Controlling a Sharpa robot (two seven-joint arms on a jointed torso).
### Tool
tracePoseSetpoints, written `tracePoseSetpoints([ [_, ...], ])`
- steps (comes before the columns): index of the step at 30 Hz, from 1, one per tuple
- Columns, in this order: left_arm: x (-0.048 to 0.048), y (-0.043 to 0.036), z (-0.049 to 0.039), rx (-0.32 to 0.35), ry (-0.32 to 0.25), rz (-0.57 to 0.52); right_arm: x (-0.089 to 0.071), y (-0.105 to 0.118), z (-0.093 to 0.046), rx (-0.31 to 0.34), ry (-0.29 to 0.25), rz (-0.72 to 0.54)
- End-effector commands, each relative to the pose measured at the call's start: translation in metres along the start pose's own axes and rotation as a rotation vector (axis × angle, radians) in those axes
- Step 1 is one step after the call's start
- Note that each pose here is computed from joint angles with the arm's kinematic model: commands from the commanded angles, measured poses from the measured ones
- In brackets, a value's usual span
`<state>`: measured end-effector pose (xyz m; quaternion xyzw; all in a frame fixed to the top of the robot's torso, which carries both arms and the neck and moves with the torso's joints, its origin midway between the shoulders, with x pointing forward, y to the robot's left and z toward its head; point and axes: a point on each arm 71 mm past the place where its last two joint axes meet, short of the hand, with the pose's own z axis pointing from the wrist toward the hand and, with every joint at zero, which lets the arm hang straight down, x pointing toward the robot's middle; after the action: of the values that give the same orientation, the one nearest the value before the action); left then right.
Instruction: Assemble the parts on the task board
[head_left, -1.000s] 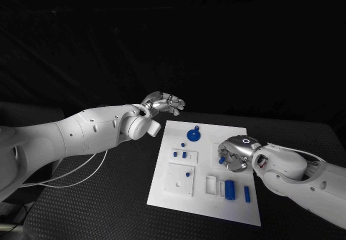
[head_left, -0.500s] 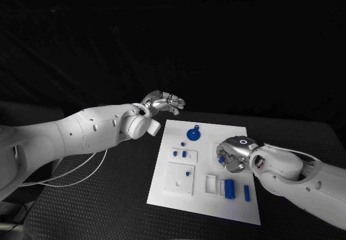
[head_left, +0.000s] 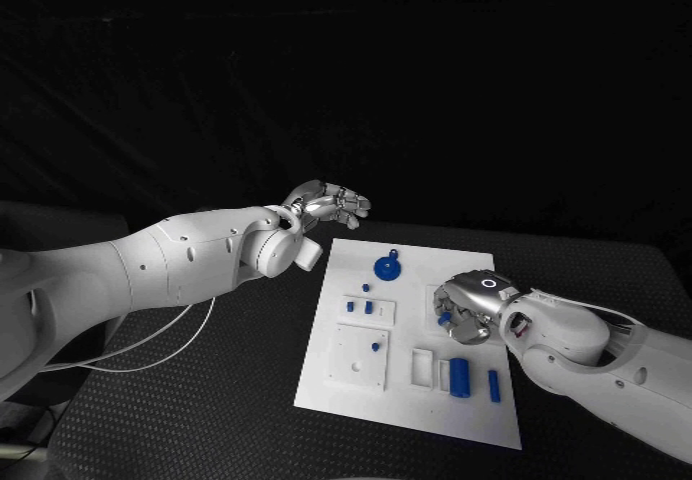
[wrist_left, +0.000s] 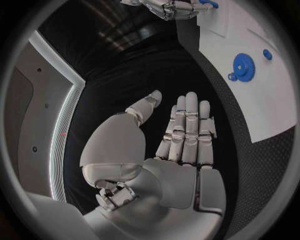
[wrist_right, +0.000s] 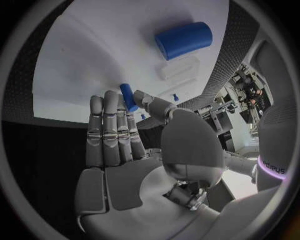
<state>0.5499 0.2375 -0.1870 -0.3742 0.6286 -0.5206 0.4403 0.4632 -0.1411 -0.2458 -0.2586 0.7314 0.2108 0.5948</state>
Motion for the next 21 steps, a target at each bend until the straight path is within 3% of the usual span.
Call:
tracePoseSetpoints([
  [1, 0.0011, -0.0014, 0.0009, 0.010, 0.012, -0.009, -0.004, 0.004, -0.003, -0.005, -0.039, -0.006],
  [12, 0.0014, -0.0013, 0.0021, 0.010, 0.011, -0.009, -0.024, 0.012, -0.007, -0.027, -0.103, 0.019],
  [21, 0.0029, -0.0015, 0.0033, 0.011, 0.012, -0.009, -0.048, 0.056, -0.008, -0.150, -0.189, 0.094],
])
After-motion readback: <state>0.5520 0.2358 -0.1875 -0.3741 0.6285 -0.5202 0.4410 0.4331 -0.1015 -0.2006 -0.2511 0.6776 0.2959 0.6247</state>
